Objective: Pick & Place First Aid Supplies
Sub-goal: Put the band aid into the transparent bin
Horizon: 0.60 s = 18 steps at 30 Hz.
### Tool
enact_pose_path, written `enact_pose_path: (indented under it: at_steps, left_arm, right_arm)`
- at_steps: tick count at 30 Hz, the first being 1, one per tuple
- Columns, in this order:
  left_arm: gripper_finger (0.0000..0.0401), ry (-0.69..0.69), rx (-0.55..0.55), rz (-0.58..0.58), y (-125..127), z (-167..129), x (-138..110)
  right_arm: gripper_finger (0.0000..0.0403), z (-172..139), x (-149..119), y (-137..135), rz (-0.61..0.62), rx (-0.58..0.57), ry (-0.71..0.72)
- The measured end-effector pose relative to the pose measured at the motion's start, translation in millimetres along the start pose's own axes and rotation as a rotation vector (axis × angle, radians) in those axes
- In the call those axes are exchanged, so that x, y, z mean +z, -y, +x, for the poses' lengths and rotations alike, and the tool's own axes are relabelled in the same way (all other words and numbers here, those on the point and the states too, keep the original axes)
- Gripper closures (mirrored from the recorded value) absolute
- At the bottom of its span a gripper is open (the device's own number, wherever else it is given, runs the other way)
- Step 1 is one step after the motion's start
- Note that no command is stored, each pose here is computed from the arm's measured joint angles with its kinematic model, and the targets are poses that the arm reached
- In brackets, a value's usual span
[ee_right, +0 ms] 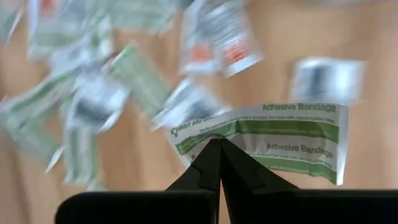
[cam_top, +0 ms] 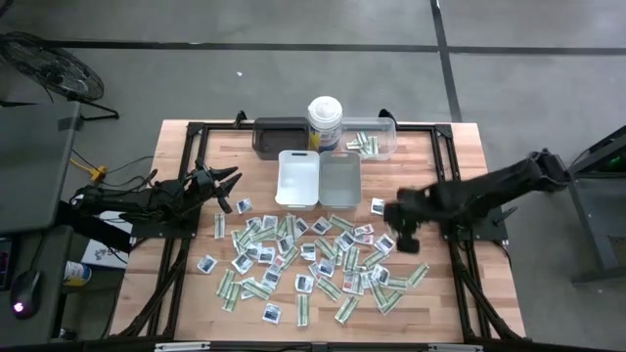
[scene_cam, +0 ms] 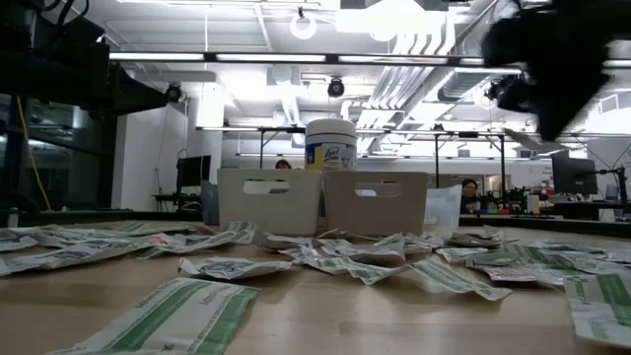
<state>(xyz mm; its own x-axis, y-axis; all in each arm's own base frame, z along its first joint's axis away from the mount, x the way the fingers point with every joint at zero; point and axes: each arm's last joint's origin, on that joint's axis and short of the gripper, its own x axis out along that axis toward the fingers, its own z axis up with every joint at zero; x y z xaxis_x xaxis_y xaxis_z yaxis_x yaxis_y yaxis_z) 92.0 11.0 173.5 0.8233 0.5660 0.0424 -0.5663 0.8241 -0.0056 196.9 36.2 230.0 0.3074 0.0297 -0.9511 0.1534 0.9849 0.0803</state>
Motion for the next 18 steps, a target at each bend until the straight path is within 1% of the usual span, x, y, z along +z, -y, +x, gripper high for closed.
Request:
enact_pose_path:
  at_steps: [5,9,14,18]
  left_arm:
    - [0.03,0.0,0.0,0.0,0.0,0.0,-0.1]
    - [0.03,0.0,0.0,0.0,0.0,0.0,0.0]
    - [0.03,0.0,0.0,0.0,0.0,0.0,-0.1]
    - [0.03,0.0,0.0,0.0,0.0,0.0,-0.1]
  right_arm:
    - [0.0403,-29.0,27.0,43.4,0.097,-0.093,0.107]
    - [0.0403,-42.7,41.8,76.1,0.113,-0.146,0.19]
    - [0.0403,-43.3,50.6,120.2,0.107,-0.209,0.193]
    - [0.0403,-29.2,56.2,157.3,0.122,-0.221,0.146]
